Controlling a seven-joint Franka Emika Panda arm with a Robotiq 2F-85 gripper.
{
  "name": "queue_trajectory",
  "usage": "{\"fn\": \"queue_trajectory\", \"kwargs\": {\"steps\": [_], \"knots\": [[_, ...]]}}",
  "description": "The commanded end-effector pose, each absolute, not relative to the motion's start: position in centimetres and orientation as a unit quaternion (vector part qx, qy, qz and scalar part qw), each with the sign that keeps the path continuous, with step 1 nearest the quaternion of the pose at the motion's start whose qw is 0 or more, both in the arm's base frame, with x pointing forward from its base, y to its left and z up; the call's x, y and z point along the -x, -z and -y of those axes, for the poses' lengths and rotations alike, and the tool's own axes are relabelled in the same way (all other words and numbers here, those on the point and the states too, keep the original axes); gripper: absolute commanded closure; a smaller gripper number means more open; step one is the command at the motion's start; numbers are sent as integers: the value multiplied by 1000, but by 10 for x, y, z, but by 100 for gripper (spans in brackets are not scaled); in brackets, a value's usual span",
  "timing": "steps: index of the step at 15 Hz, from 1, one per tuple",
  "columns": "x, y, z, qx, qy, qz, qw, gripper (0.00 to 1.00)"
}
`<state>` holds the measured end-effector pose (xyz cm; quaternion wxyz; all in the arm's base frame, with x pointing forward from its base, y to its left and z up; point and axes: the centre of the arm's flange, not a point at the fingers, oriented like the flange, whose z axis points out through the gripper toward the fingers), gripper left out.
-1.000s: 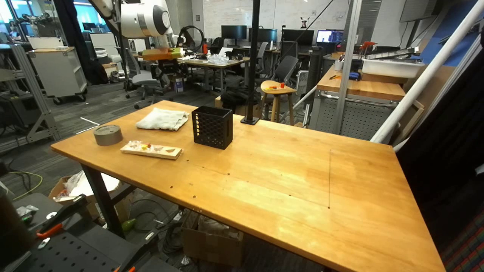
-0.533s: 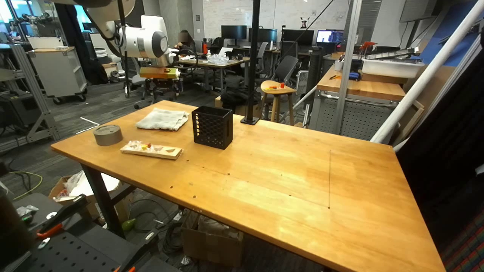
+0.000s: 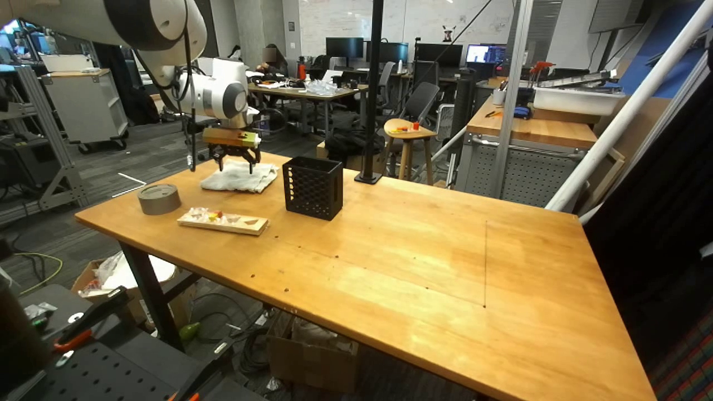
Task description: Pick up the towel from the table and put it in the small black basket.
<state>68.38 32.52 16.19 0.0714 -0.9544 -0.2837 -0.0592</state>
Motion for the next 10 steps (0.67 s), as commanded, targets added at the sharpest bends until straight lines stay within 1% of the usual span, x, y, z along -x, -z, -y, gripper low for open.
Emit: {"fn": "queue_trajectory", "kwargs": {"steps": [1, 5, 6, 7, 8, 10], "knots": [[-692, -141, -324, 950, 50, 295, 88, 0], [-692, -134, -323, 947, 35, 308, 84, 0], [-691, -134, -321, 948, 36, 306, 85, 25], [-690, -134, -321, 948, 35, 305, 85, 25], [-689, -136, -321, 949, 36, 302, 85, 32], [-686, -139, -323, 950, 36, 297, 87, 48]]}}
